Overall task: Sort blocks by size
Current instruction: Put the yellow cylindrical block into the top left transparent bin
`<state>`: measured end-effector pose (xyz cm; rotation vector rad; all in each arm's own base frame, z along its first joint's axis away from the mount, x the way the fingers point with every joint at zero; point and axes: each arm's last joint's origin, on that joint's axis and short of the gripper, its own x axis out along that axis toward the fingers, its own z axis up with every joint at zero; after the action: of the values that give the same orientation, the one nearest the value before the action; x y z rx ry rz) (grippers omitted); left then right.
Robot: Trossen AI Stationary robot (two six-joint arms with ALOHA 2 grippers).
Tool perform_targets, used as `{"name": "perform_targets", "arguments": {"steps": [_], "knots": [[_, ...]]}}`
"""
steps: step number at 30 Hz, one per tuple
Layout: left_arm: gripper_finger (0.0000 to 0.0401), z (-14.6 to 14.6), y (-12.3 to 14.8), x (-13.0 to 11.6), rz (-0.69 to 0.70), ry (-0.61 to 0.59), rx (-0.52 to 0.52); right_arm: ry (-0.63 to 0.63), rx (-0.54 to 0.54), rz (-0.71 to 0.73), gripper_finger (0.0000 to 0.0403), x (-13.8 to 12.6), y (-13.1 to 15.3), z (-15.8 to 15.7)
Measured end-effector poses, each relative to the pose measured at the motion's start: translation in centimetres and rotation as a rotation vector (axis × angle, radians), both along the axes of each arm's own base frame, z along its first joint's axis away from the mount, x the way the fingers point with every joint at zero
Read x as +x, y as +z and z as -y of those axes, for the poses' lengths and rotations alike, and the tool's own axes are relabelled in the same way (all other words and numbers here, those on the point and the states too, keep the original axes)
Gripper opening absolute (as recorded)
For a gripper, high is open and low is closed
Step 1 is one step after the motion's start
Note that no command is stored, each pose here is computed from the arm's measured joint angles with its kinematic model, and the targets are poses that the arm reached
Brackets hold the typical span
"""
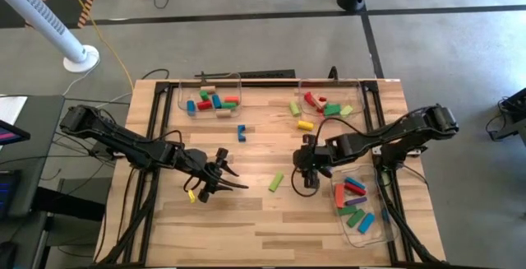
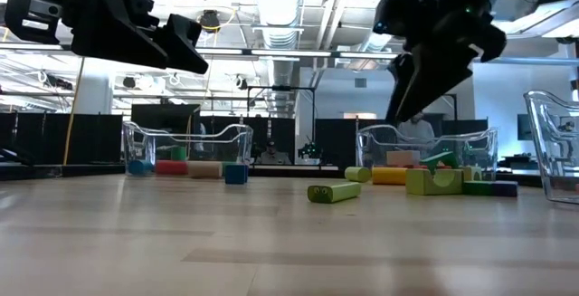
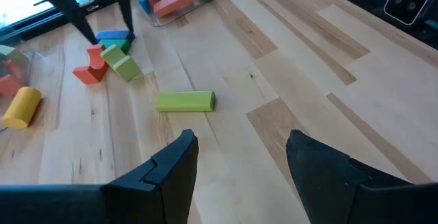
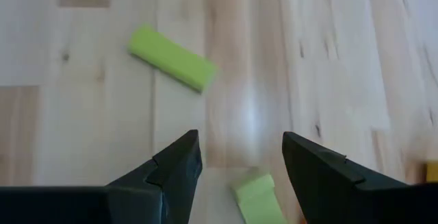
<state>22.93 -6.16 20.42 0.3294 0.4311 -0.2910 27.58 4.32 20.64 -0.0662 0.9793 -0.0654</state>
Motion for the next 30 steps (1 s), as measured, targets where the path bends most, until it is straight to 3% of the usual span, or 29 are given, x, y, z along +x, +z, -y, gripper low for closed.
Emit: {"name": "perform_targets", "arguments": {"steps": [9,17,30], "knots": [[0.0213,0.0,0.0,0.0,-0.003,0.013,0.007,-0.073,0.010,-0.085,0.0238,-0.6,-0.4,0.9],[0.0213,-0.7,0.0,0.1,0.024,0.223,0.124,-0.119,-0.008,-0.021,0.0238,-0.1,-0.1,1.6],[0.0213,-0.8,-0.1,0.0,0.013,0.227,0.131,-0.330,-0.109,-0.080,0.0238,-0.7,-0.4,5.2]]}}
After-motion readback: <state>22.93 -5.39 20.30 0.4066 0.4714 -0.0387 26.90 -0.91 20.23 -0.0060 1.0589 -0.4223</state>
